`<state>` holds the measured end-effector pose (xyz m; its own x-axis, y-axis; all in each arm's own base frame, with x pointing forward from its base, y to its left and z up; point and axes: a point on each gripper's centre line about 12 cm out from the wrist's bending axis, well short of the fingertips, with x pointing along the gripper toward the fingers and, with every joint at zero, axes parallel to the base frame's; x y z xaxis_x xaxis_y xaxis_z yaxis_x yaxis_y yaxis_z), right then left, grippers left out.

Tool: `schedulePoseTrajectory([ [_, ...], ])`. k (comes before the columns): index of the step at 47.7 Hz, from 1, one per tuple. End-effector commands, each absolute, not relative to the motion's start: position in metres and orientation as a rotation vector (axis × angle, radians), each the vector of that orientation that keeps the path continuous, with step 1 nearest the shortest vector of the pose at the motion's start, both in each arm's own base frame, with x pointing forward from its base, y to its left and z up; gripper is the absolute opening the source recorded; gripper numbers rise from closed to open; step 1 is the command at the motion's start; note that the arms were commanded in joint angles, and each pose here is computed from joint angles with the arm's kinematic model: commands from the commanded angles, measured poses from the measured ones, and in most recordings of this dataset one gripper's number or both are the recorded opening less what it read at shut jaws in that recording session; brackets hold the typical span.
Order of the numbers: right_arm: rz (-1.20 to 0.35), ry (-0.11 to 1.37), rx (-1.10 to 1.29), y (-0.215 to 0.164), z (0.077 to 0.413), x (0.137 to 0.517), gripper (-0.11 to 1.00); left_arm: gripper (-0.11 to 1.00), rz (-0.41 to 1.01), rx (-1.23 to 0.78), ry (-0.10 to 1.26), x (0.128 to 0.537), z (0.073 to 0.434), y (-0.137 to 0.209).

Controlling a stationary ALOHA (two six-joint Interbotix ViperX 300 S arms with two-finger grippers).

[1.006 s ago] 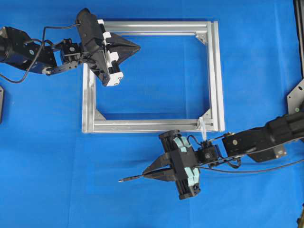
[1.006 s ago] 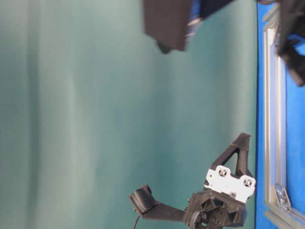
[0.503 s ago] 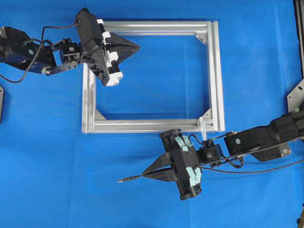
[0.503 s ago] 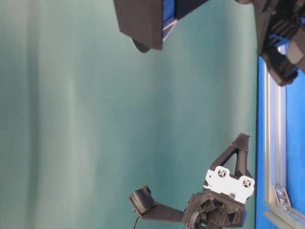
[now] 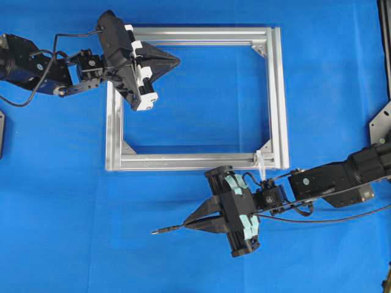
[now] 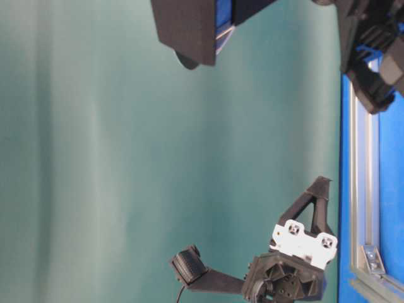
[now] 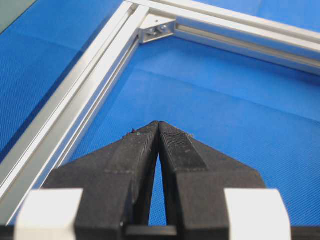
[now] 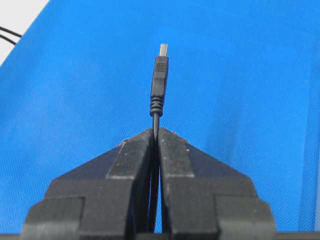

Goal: Insert the wire through the string loop located on the right side.
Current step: 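Close the right gripper on the cable just behind the USB plug, then lift the cable and carry it toward the white zip-tie loop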

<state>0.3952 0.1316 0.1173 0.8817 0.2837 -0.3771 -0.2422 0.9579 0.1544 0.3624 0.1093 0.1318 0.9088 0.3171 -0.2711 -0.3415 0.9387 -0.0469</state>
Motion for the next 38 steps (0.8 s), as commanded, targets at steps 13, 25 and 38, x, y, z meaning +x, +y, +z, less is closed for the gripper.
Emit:
schedulePoseTrajectory([
  [13,0.282,0.367,0.109,0.1336,0.1327,0.397,-0.04,0.02,0.34,-0.086,0.218,0.3645,0.1467,0.1104],
  [25,0.282,0.367,0.109,0.1336,0.1327,0.397,-0.04,0.02,0.339,-0.085,0.218,0.3645,0.1467,0.1103],
  [38,0.28,0.382,0.114,0.1326,0.1321,0.3923,-0.04,0.02,0.34,-0.086,0.218,0.3641,0.1469,0.1103],
])
